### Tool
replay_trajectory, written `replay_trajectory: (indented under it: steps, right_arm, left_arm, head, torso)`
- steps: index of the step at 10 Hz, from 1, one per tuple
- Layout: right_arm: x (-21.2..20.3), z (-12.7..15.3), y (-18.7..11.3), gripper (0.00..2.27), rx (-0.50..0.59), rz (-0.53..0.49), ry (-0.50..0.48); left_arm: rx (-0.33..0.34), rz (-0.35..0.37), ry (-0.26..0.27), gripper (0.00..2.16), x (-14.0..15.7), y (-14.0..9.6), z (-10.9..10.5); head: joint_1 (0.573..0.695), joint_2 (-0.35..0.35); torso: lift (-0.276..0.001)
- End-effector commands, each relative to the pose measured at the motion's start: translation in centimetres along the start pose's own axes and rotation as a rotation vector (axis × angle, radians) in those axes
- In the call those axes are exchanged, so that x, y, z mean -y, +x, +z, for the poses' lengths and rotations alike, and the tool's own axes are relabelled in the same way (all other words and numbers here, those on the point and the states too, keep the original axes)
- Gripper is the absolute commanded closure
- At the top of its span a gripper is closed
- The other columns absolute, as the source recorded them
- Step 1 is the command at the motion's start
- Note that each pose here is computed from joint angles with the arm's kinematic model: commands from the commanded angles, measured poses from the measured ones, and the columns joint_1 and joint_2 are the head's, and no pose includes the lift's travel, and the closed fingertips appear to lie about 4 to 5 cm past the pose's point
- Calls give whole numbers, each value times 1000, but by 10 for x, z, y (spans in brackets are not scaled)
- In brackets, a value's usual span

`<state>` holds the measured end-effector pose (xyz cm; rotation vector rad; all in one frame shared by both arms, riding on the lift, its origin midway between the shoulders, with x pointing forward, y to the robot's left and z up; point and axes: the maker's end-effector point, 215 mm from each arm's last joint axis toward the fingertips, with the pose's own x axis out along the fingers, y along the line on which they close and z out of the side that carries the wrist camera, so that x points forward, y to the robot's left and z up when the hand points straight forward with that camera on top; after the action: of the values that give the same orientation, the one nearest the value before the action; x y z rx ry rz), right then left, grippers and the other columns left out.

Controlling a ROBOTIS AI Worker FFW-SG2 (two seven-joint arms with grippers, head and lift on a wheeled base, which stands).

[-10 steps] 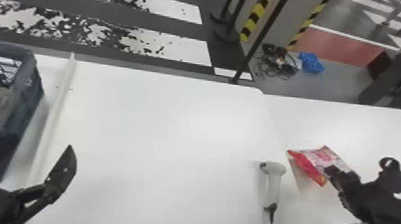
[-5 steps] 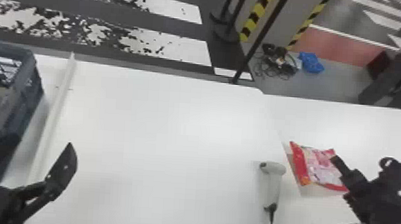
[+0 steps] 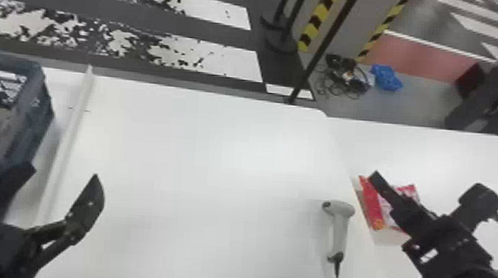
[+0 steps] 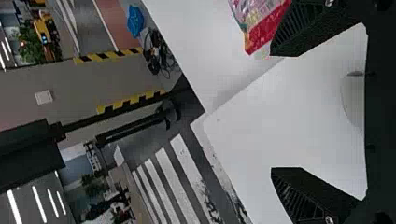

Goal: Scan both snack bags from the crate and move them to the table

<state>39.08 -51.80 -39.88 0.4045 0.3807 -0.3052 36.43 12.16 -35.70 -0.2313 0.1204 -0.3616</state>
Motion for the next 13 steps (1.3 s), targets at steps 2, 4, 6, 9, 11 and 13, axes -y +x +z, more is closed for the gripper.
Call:
replay_trajectory:
  steps: [2, 4, 6, 9, 11, 13]
  right_arm:
    - [-109, -27, -13, 43, 54, 161, -164]
    - [-182, -67, -30, 56, 77, 276, -227]
    - [-231, -95, -54, 66, 110, 358, -263]
    - [-235, -116, -81, 124, 129, 389, -289]
    - [-231, -116, -97, 124, 155, 418, -318]
    - [-234, -115, -109, 117, 173, 443, -317]
  left_arm:
    - [-62, -8, -10, 73, 6, 0, -12]
    - [-62, 5, -9, 73, 8, -6, -8]
    - [-72, 26, -7, 73, 4, -12, -7]
    - [-77, 73, -3, 73, -4, -13, -7]
    - [-74, 120, -18, 73, -10, -13, -8]
    - [-55, 141, -23, 73, -9, -19, 5]
  head:
    - [695, -350]
    - [695, -350]
    - [695, -301]
    - [695, -186]
    - [695, -178]
    - [695, -173]
  torso:
    - [-87]
    - [-87]
    - [-87]
    - [-87]
    - [-87]
    - [-87]
